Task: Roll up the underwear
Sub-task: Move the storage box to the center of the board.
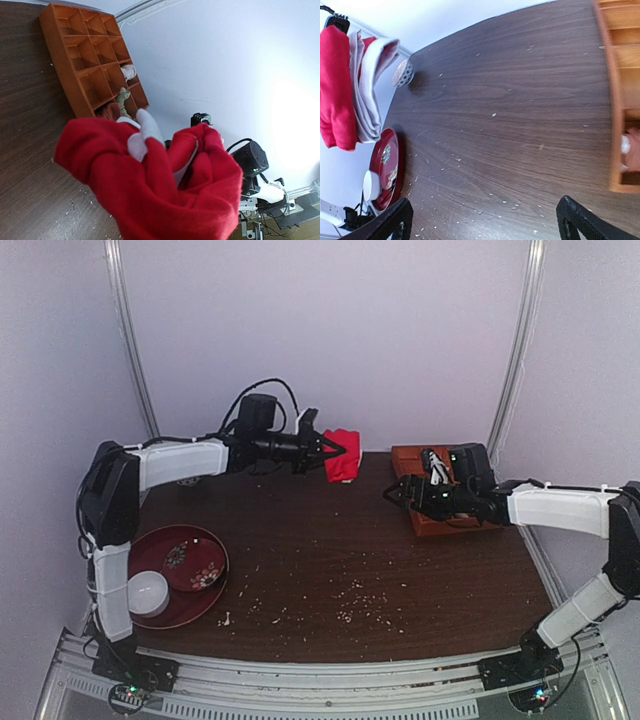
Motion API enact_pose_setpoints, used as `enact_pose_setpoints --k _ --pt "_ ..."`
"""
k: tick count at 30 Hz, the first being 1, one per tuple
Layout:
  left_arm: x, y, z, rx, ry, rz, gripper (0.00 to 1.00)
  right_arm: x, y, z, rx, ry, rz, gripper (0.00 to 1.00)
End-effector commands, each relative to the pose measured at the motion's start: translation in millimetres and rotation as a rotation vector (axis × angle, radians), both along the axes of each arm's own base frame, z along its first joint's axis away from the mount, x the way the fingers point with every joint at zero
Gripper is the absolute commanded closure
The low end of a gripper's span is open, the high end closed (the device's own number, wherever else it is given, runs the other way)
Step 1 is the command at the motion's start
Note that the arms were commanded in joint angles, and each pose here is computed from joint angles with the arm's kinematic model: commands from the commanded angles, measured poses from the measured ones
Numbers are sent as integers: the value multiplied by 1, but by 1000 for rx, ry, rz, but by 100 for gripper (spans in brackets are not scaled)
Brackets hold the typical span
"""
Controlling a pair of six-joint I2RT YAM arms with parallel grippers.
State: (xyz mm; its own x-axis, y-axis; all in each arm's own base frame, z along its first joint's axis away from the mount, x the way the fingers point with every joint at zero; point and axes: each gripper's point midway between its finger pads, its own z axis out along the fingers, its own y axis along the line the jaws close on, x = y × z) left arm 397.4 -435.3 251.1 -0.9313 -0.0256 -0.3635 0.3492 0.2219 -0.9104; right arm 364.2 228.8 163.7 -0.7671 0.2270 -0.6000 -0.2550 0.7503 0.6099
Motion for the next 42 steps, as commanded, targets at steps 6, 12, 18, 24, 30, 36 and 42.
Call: enact_pose_setpoints --k 6,12,18,24,30,36,42 --pt "11 -70 -7 -27 24 -94 100 -21 -80 2 -162 4 -285 0" --pt "24 -98 -15 -58 59 -79 100 -35 -113 4 -177 11 -374 0" --pt "24 -105 -24 -64 83 -80 100 -34 -137 1 -137 32 -472 0" --pt "15 -96 -19 -62 72 -94 100 -11 -162 -5 -91 65 -565 0" --pt "-1 -90 -2 -133 69 -156 100 28 -159 11 -84 27 -533 2" --pt "-9 -82 1 -153 80 -167 100 55 -173 19 -219 40 -566 27" --pt "-16 -78 4 -171 79 -183 100 79 -186 22 -338 92 -580 50"
